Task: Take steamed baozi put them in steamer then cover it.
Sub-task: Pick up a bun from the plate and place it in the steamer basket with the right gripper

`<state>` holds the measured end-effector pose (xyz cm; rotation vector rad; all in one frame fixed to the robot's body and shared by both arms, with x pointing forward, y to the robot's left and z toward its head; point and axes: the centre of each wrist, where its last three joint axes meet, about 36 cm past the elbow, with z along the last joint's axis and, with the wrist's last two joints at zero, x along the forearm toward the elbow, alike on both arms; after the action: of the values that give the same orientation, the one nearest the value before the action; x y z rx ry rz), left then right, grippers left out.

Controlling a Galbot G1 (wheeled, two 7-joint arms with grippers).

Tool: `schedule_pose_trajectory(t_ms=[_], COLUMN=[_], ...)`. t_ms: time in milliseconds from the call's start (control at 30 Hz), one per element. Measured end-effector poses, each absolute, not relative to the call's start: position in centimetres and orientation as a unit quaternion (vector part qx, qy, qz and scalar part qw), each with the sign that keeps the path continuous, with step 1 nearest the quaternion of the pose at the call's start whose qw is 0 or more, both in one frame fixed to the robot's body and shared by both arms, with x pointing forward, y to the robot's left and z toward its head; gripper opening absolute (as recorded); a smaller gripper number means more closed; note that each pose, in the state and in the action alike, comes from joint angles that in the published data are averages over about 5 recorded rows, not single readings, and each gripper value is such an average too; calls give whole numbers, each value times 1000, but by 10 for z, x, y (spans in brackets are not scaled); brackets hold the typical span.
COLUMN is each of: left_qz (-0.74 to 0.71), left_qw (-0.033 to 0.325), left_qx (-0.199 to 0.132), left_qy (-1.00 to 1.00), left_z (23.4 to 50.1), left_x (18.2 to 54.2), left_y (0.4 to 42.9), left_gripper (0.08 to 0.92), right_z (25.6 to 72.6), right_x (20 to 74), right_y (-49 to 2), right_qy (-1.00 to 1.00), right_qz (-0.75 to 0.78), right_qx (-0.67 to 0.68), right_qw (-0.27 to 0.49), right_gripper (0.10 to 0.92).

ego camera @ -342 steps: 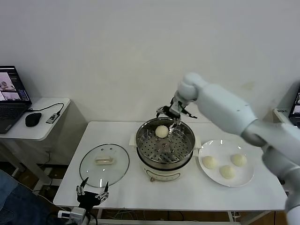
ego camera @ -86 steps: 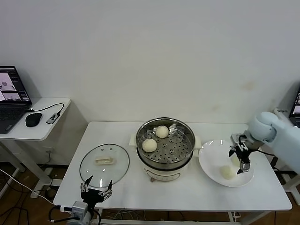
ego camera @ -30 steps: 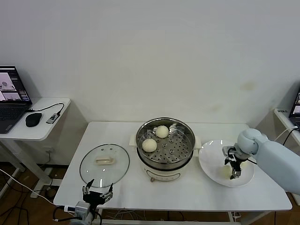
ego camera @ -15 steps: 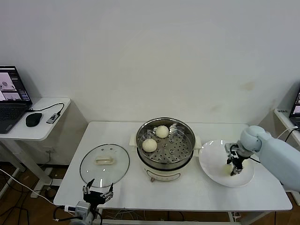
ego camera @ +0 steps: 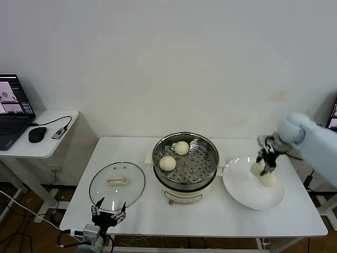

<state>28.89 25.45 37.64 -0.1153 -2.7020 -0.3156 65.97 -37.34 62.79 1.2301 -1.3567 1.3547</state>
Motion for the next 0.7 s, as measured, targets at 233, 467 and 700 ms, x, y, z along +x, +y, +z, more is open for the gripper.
schedule_pose_trajectory(t_ms=[233,467,700], left_qz=[-115,-113,-111], left_qw=[198,194,193], left_qx=[-37,-30,-23], left_qy=[-973,-974,-975], left_z=[383,388,389], left_x=[287,284,282], left_y=[256,258,258], left_gripper=[823,823,823], right_z=[687,717,717], right_x=[691,707,709], right_y=[-328,-270,-215], right_qy=[-518,-432,-321], right_qz=[557,613,667], right_qx=[560,625,663], right_qw=[330,215,114], right_gripper=[560,560,560])
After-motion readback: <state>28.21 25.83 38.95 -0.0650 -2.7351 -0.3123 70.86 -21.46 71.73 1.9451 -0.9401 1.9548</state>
